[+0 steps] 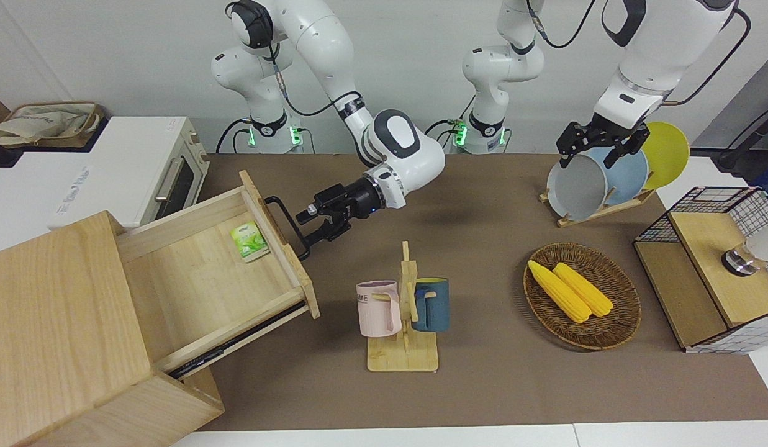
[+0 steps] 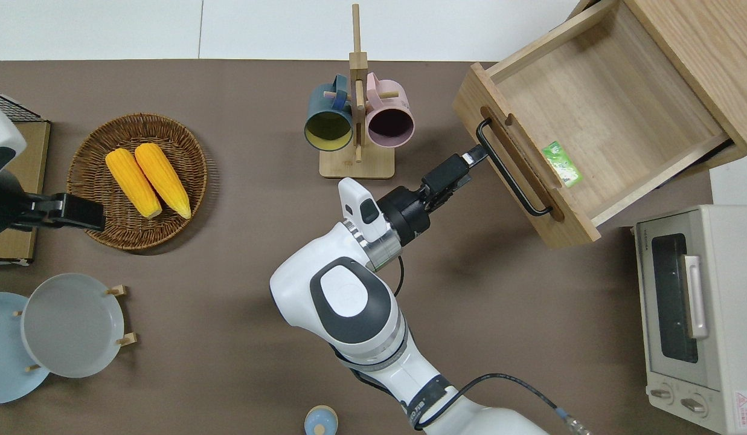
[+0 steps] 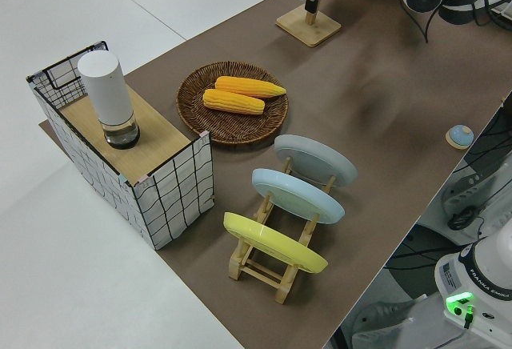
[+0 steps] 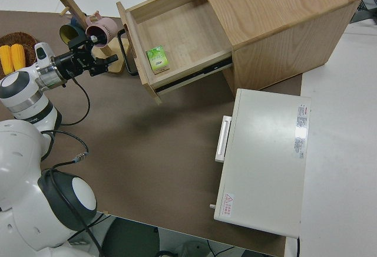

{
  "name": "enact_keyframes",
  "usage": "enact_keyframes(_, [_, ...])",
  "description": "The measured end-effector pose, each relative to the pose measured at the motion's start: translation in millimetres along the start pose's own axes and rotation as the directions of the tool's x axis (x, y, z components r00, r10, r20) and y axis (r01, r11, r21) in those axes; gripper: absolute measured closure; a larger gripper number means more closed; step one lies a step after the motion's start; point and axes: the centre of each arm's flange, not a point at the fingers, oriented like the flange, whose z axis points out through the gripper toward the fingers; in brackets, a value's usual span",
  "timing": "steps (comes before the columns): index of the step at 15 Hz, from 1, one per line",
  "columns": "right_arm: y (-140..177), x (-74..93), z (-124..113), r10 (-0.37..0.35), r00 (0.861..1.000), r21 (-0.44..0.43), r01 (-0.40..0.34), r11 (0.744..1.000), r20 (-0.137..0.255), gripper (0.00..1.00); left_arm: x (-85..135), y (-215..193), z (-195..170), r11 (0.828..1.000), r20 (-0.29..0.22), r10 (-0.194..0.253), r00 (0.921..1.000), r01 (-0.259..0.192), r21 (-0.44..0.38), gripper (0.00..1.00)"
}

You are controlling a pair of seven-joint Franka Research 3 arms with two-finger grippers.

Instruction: Slide drawer open with right arm

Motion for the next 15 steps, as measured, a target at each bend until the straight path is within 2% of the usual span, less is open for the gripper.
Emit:
enact_keyframes(2, [3, -0.4, -9, 0.011, 1.000, 0.030, -0.011, 0.999, 0.010, 0.01, 0, 0, 0, 1.000, 0.000, 0.000, 1.0000, 0.000, 0.000, 0.00])
enact_keyframes(5, [16, -0.3, -25, 0.049, 0.997, 0.154, -0.056, 0.987, 0.053, 0.01, 0, 0, 0, 1.000, 0.000, 0.000, 1.0000, 0.000, 0.000, 0.00])
enact_keyframes(6, [23, -0.4, -30, 0.065, 0.995, 0.210, -0.078, 0.975, 0.072, 0.01, 0, 0, 0, 1.000, 0.000, 0.000, 1.0000, 0.000, 0.000, 0.00])
enact_keyframes(9, [51, -3.7, -41, 0.110, 0.985, 0.371, -0.153, 0.916, 0.135, 0.01, 0, 0, 0, 1.000, 0.000, 0.000, 1.0000, 0.000, 0.000, 0.00])
enact_keyframes(11, [69, -9.6, -42, 0.128, 0.976, 0.459, -0.196, 0.867, 0.176, 0.01, 0, 0, 0, 1.000, 0.000, 0.000, 1.0000, 0.000, 0.000, 0.00])
enact_keyframes(13, [87, -16.6, -35, 0.139, 0.964, 0.551, -0.244, 0.798, 0.226, 0.01, 0, 0, 0, 1.000, 0.000, 0.000, 1.0000, 0.000, 0.000, 0.00])
enact_keyframes(14, [97, -20.2, -27, 0.146, 0.956, 0.597, -0.275, 0.754, 0.255, 0.01, 0, 0, 0, 1.000, 0.000, 0.000, 1.0000, 0.000, 0.000, 0.00])
enact_keyframes(15, [110, -25.2, -12, 0.156, 0.943, 0.648, -0.318, 0.692, 0.296, 0.01, 0, 0, 0, 1.000, 0.000, 0.000, 1.0000, 0.000, 0.000, 0.00])
